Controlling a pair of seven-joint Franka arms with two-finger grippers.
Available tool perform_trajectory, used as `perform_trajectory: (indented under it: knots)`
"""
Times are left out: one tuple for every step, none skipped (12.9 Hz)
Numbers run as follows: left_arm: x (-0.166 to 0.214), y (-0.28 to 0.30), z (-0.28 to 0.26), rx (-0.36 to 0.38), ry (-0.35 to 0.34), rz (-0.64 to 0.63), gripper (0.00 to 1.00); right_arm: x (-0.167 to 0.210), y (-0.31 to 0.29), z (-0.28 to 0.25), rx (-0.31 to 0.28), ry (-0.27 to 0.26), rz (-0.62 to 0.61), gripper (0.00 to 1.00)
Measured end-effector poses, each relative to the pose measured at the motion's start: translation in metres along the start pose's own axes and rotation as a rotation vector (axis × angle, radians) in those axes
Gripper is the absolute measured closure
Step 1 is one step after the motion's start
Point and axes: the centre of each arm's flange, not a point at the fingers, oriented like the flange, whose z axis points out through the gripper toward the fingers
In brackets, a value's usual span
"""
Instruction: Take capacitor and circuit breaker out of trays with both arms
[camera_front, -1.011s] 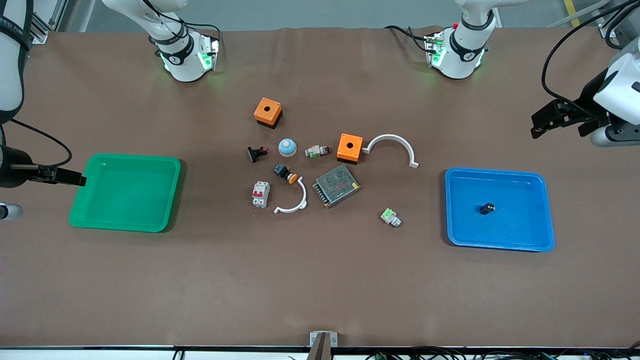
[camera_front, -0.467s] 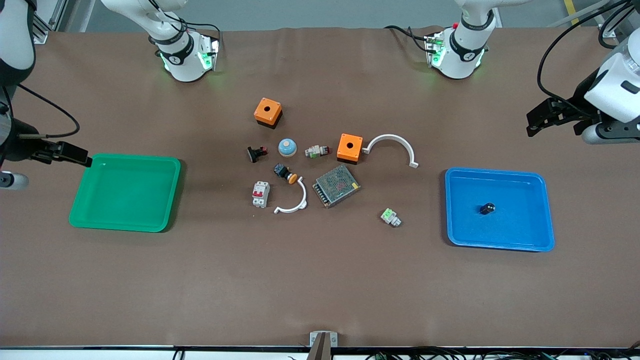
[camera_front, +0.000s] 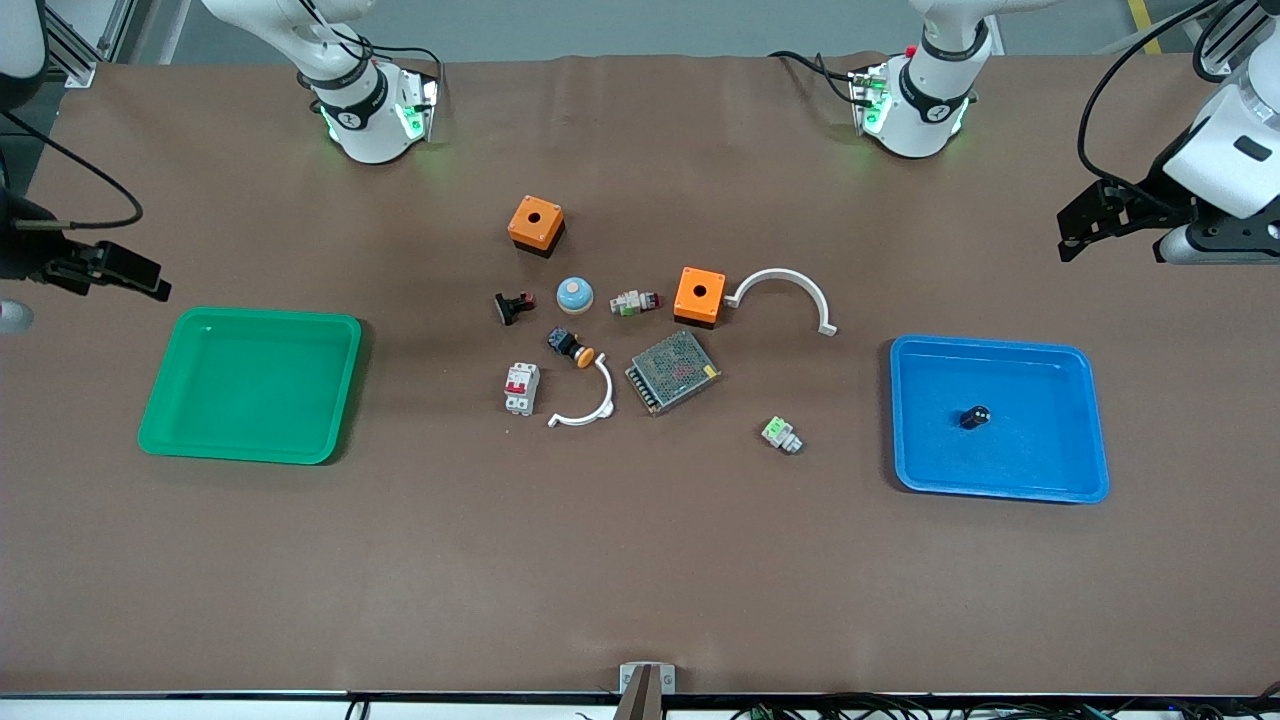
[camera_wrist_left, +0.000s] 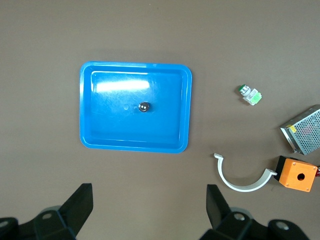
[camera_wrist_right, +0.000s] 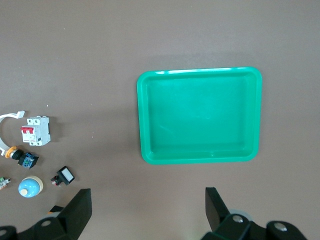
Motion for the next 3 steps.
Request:
perform_trajectory:
  knots:
    - [0.0013,-0.0001,-0.0006,-0.001,0.006,0.0,0.0,-0.0053,-0.0011,-0.0029,-0.005,0.004,-0.006,0.0]
    - [0.0028,-0.0002,-0.0026,-0.002,0.014,0.0,0.0,-0.0095,-0.0038,-0.0055,-0.009,0.008,-0.013,0.0]
    - [0.0035,-0.0002,-0.0046,-0.003,0.019,0.0,0.0,-0.013,-0.0063,-0.0083,-0.011,0.013,-0.018,0.0]
